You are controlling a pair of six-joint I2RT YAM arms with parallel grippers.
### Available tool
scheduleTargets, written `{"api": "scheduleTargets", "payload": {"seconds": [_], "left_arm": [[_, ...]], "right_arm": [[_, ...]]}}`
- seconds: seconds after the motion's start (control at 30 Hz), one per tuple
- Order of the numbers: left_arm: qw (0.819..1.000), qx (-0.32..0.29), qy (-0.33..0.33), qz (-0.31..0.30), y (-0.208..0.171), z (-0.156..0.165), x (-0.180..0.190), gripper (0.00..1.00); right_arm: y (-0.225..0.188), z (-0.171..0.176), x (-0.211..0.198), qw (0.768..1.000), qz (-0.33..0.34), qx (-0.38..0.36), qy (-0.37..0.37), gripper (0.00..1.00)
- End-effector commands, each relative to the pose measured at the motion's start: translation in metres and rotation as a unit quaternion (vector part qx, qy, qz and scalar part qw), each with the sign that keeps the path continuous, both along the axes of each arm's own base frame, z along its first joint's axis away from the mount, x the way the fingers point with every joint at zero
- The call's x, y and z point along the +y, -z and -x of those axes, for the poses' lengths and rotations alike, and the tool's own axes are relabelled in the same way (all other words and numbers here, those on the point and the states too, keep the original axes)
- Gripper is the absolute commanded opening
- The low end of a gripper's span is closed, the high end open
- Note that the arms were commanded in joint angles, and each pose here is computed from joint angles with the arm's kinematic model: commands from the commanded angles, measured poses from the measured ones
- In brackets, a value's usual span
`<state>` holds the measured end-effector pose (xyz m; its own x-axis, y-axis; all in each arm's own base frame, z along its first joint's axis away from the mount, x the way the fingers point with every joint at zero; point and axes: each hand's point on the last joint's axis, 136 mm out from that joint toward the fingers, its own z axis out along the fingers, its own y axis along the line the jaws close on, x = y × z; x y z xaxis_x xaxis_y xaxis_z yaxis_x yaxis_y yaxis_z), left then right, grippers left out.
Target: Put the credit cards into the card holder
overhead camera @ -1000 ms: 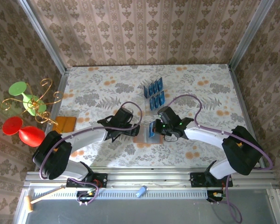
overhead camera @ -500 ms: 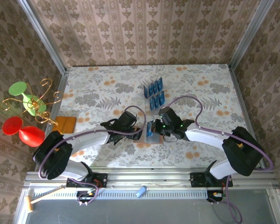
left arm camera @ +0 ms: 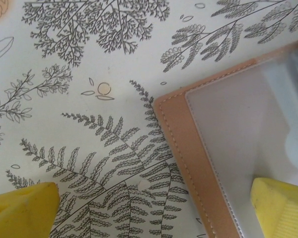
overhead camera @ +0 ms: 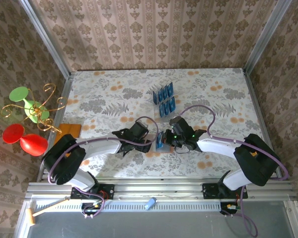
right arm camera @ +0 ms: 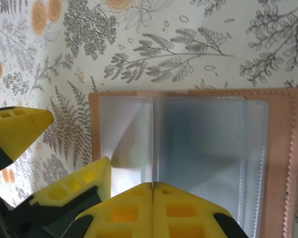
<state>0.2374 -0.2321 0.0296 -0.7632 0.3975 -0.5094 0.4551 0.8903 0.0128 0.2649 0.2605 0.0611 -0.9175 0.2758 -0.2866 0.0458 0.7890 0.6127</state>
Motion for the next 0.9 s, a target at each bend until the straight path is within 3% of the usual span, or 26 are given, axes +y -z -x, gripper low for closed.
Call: {"api": "scheduleTargets", "payload": {"seconds": [0.0,0.47,0.87], "left_arm": [[1.0,0.0,-0.016,-0.015,0.009,0.002,0.009,1.0],[0.999,0.007,-0.025,-0.02,0.017,0.006,0.015,1.0],[1.0,-0.013,-0.016,0.01,-0.017,-0.004,0.001,1.0]], "right_arm": [[0.008,0.002,-0.009,1.0,-0.001,0.005,0.009,0.0],[0.027,0.009,-0.028,0.999,-0.01,0.021,0.023,0.0],[-0.029,-0.004,-0.009,0.994,-0.083,-0.074,-0.025,0.0]]}}
